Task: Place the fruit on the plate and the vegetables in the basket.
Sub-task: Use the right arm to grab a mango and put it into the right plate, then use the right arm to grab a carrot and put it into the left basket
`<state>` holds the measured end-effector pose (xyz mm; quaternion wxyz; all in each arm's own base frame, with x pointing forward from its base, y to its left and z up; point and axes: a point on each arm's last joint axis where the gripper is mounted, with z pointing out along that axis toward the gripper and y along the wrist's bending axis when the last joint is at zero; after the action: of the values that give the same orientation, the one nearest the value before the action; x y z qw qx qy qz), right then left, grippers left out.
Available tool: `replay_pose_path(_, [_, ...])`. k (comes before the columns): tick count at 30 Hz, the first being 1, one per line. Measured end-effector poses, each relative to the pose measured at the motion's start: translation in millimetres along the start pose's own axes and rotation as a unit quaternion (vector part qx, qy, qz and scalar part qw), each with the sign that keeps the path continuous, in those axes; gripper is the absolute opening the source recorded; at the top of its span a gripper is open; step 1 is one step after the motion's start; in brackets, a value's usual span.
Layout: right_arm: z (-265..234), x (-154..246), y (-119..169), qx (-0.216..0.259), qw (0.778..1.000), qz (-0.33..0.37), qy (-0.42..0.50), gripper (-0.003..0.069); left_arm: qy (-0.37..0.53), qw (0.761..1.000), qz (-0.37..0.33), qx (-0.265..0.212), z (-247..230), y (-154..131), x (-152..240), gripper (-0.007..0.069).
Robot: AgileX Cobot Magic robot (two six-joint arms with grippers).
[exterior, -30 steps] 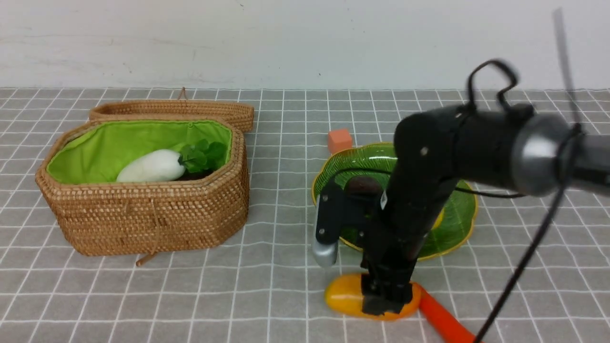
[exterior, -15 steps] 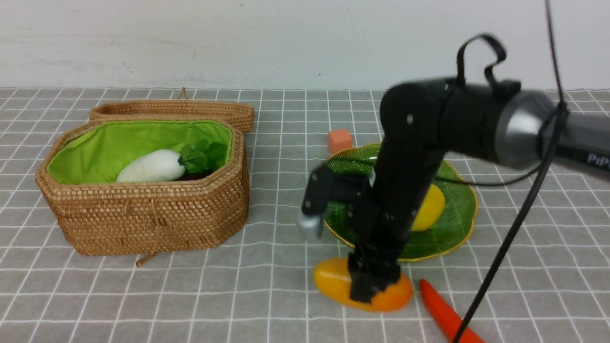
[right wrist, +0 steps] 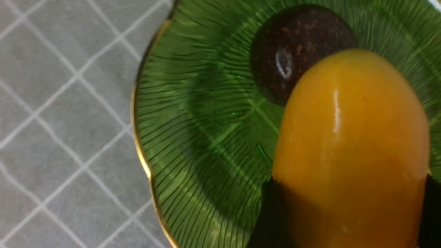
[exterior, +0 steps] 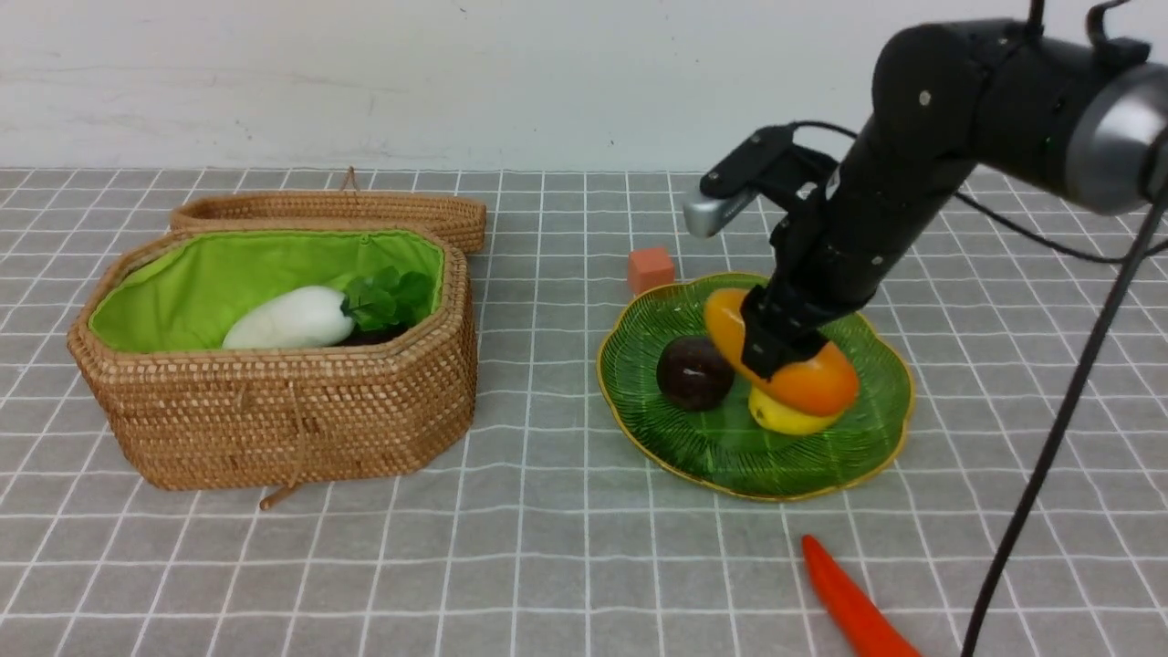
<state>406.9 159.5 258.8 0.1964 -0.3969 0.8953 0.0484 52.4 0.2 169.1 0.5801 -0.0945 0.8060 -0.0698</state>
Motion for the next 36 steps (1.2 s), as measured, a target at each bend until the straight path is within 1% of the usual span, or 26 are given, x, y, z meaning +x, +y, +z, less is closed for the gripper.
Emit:
replay_pose_path(2, [5,0,0,-0.005,1.000,0.005,0.003,0.0506,0.000,1.000,0.000,0.000,0,0,0,0.0185])
replay_pose_path(4, [7,0,1,-0.012,1.000,0.015,0.001,0.0564,0.000,1.000,0.000,0.000,0,0,0,0.0187])
replay_pose_path(5, [7,0,2,-0.015,1.000,0.023,-0.001,0.0606,0.000,1.000,0.000,0.000,0,0,0,0.0187])
replay_pose_path(6, [7,0,2,-0.015,1.000,0.024,-0.001,0.0614,0.000,1.000,0.000,0.000,0,0,0,0.0186])
replay_pose_path(7, [6,0,2,-0.017,0.999,0.037,0.000,0.0654,0.000,1.000,0.000,0.000,0,0,0,0.0188])
replay_pose_path(8, [4,1,3,-0.021,0.998,0.051,0.007,0.0672,0.000,1.000,0.000,0.000,0,0,0,0.0191])
replay_pose_path(11, [-3,4,6,-0.031,0.997,0.063,0.026,0.0673,0.000,1.000,0.000,0.000,0,0,0,0.0194])
replay_pose_path(12, [-14,8,10,-0.038,0.995,0.081,0.041,0.0659,0.000,1.000,0.000,0.000,0,0,0,0.0196])
replay_pose_path(13, [-17,8,11,-0.040,0.995,0.084,0.043,0.0657,0.000,1.000,0.000,0.000,0,0,0,0.0196])
replay_pose_path(14, [-30,10,13,-0.041,0.993,0.105,0.046,0.0640,0.000,1.000,0.000,0.000,0,0,0,0.0197])
replay_pose_path(17, [-59,11,21,-0.038,0.989,0.143,0.028,0.0593,0.000,1.000,0.000,0.000,0,0,0,0.0202])
replay_pose_path(19, [-68,15,27,-0.041,0.987,0.156,0.025,0.0569,0.000,1.000,0.000,0.000,0,0,0,0.0206])
replay_pose_path(20, [-72,26,39,-0.050,0.985,0.163,0.036,0.0545,0.000,1.000,0.000,0.000,0,0,0,0.0208])
replay_pose_path(21, [-71,27,40,-0.052,0.985,0.163,0.039,0.0542,0.000,1.000,0.000,0.000,0,0,0,0.0209])
replay_pose_path(24, [-49,68,65,-0.077,0.974,0.181,0.111,0.0517,0.000,1.000,0.000,0.000,0,0,0,0.0214])
replay_pose_path(25, [-50,69,66,-0.077,0.974,0.181,0.111,0.0516,0.000,1.000,0.000,0.000,0,0,0,0.0214])
replay_pose_path(26, [-38,82,71,-0.079,0.971,0.188,0.127,0.0511,0.000,1.000,0.000,0.000,0,0,0,0.0215])
replay_pose_path(28, [-21,99,76,-0.077,0.967,0.197,0.140,0.0506,0.000,1.000,0.000,0.000,0,0,0,0.0217])
replay_pose_path(30, [9,128,83,-0.062,0.965,0.208,0.144,0.0495,0.000,1.000,0.000,0.000,0,0,0,0.0218])
replay_pose_path(32, [20,139,86,-0.060,0.964,0.212,0.150,0.0481,0.000,1.000,0.000,0.000,0,0,0,0.0219])
replay_pose_path(34, [31,148,88,-0.061,0.962,0.215,0.160,0.0427,0.000,1.000,0.000,0.000,0,0,0,0.0221])
replay_pose_path(35, [37,152,90,-0.067,0.960,0.212,0.173,0.0357,0.000,1.000,0.000,0.000,0,0,0,0.0223])
replay_pose_path(36, [37,152,90,-0.067,0.960,0.211,0.173,0.0353,0.000,1.000,0.000,0.000,0,0,0,0.0223])
